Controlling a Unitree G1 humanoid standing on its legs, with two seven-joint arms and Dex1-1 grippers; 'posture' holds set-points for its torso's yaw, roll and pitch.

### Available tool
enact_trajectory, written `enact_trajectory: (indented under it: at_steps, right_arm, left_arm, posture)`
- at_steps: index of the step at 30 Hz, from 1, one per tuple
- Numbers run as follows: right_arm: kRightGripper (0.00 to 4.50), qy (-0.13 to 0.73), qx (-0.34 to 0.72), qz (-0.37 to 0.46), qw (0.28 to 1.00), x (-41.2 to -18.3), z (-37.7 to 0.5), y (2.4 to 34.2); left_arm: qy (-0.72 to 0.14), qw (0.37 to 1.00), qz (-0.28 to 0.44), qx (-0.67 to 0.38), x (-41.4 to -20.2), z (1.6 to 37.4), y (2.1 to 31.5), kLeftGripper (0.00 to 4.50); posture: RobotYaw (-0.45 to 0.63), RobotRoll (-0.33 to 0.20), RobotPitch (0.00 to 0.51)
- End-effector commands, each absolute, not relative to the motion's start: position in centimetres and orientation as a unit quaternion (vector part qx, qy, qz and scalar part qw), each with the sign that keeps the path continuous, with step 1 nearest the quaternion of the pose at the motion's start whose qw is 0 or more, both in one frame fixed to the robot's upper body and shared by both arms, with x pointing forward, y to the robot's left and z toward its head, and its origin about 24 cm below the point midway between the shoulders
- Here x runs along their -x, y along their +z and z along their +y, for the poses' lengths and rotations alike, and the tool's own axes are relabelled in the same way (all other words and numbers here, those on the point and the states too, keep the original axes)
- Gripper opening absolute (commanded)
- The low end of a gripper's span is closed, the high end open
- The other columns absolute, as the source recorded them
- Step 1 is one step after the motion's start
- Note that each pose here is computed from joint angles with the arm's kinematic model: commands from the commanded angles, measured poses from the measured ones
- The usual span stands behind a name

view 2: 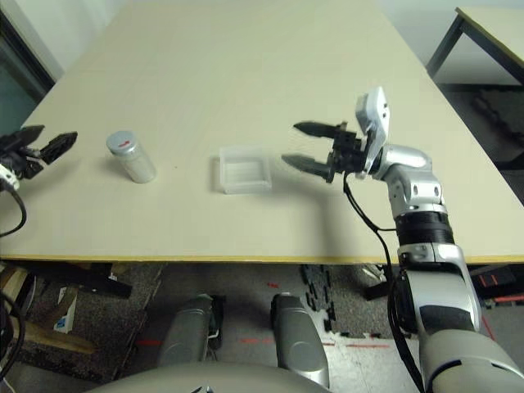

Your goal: Pour the medicine from the bottle into the box.

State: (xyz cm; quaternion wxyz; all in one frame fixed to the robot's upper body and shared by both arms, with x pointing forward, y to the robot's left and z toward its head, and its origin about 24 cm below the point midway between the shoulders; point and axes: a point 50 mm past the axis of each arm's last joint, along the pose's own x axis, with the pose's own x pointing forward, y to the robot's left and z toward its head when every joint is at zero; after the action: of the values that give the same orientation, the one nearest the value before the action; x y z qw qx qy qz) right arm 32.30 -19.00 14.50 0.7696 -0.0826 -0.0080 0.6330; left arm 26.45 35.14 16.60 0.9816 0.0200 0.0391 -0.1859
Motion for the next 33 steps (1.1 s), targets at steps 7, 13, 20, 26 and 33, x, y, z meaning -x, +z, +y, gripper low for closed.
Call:
enact_trajectory:
  at_steps: [7, 13, 20, 26, 33]
  right_arm:
    - [4.5, 0.656, 0.099, 0.0, 0.748, -32.4, -18.3, 14.3]
    - [4.5, 0.654, 0.104, -0.003, 0.749, -32.6, -18.2, 14.4]
    - [4.5, 0.647, 0.115, -0.01, 0.754, -32.6, -18.2, 14.9]
    - [4.5, 0.639, 0.124, -0.011, 0.759, -32.5, -18.8, 15.4]
    - [4.5, 0.629, 0.127, -0.01, 0.767, -32.3, -19.3, 15.6]
  left_arm:
    - [-0.258, 0.964, 0.052, -0.037, -23.9, 32.6, 16.1, 4.47]
    - [-0.28, 0.957, 0.063, -0.05, -24.9, 31.2, 14.7, 4.47]
    - [-0.287, 0.955, 0.059, -0.049, -26.5, 30.5, 13.5, 4.47]
    - [-0.284, 0.956, 0.051, -0.045, -27.6, 30.3, 12.5, 4.47]
    - [-0.28, 0.958, 0.026, -0.048, -28.8, 29.8, 11.7, 4.47]
  posture:
    - [0.14, 0.0, 0.14]
    - [0.13, 0.0, 0.139]
    - [0.08, 0.0, 0.133]
    - [0.04, 0.0, 0.129]
    - [0.01, 0.0, 0.123]
